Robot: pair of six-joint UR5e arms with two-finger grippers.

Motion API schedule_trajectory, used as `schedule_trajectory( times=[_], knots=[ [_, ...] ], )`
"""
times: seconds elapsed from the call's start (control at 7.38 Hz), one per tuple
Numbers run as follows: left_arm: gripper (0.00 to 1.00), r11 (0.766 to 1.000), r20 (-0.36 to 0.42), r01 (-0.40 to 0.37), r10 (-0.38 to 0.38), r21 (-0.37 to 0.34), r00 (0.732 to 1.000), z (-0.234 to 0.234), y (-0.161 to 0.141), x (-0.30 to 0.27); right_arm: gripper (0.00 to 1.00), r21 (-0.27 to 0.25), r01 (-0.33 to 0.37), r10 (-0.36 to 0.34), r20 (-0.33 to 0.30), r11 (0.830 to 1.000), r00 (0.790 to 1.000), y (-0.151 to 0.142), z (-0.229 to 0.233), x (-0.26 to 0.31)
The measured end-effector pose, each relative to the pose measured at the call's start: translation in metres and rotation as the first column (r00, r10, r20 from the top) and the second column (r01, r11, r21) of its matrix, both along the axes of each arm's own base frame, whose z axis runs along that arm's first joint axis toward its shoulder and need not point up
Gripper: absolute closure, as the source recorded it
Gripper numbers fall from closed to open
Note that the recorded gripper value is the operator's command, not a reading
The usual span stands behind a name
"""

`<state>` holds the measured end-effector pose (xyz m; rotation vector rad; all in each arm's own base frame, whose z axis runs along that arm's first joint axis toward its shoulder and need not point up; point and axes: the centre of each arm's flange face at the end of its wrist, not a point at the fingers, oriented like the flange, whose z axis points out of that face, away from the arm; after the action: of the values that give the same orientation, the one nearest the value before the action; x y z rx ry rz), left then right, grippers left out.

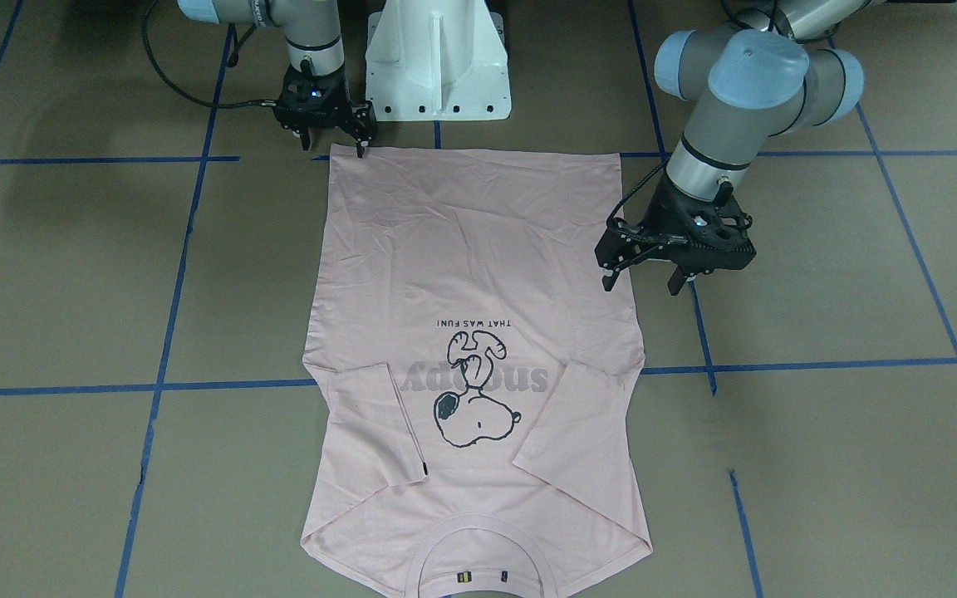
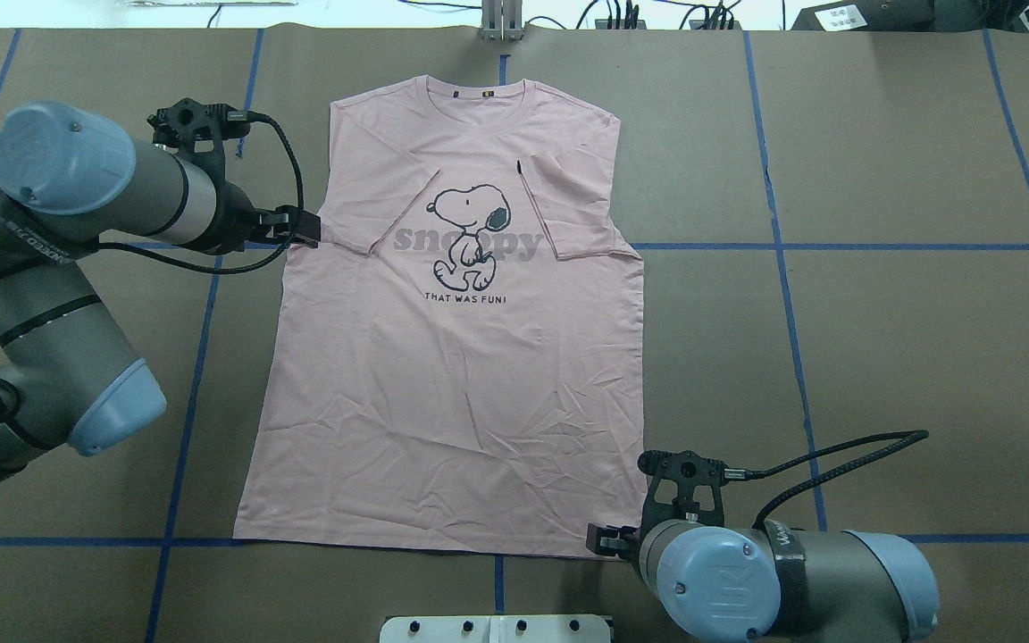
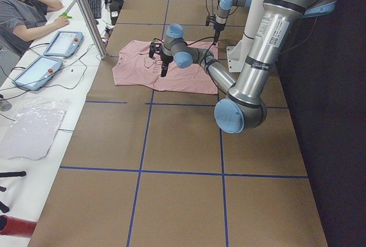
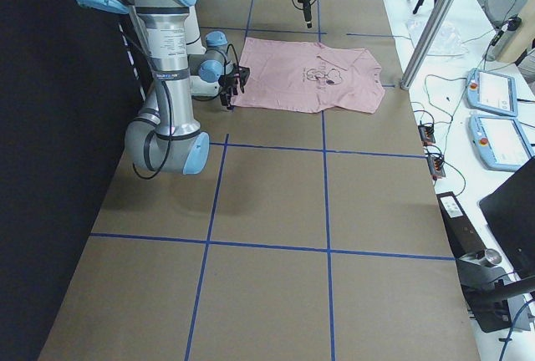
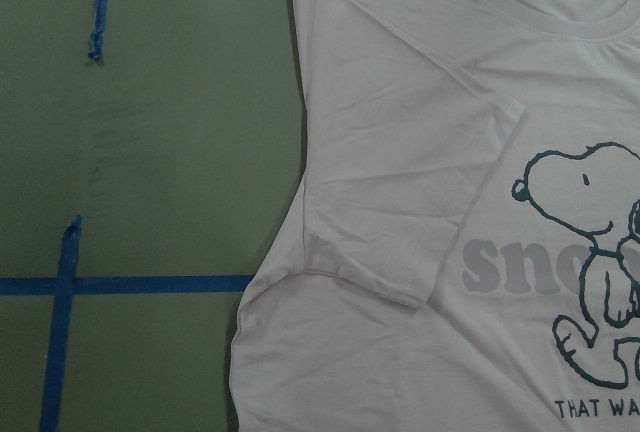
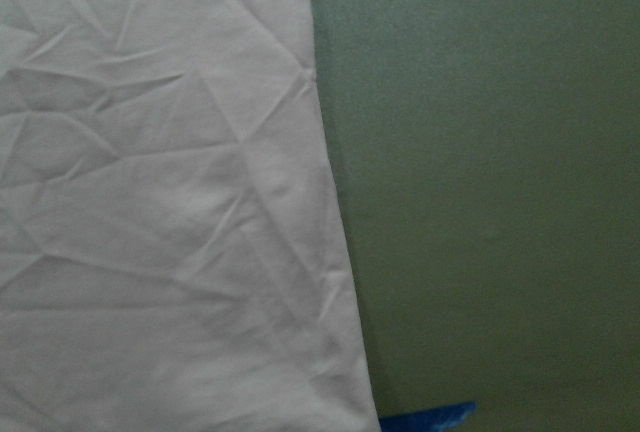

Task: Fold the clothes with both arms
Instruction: 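Move both grippers down to the hem corners nearest the robot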

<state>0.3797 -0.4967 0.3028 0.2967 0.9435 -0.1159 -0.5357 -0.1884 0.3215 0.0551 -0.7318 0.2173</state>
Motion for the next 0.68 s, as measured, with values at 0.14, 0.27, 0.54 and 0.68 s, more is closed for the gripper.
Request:
schedule_trajectory(
  times=[0.14,0.27,0.54,0.68],
  knots=[
    [0.0,1.0,0.0,0.0,0.0,0.0,1.0,0.0,0.0,0.0,0.11,-0.003,0.003,-0.003,-0.004,1.0,1.0,0.0006,0.002,-0.0001],
    [0.0,1.0,-0.001,0.0,0.0,0.001,1.0,-0.0001,0.0,0.0,0.19,-0.004,0.005,-0.005,-0.005,1.0,1.0,0.0009,0.0029,-0.0002],
    [0.0,1.0,-0.002,0.0,0.0,0.002,1.0,-0.0008,0.0,0.0001,0.63,-0.008,0.01,-0.01,-0.008,1.0,1.0,0.0019,0.0041,-0.0015],
    [0.0,1.0,-0.003,-0.001,0.001,0.003,1.0,-0.0012,0.0001,0.0003,0.83,-0.015,0.017,-0.017,-0.007,1.0,1.0,0.003,0.0037,-0.002]
  ],
)
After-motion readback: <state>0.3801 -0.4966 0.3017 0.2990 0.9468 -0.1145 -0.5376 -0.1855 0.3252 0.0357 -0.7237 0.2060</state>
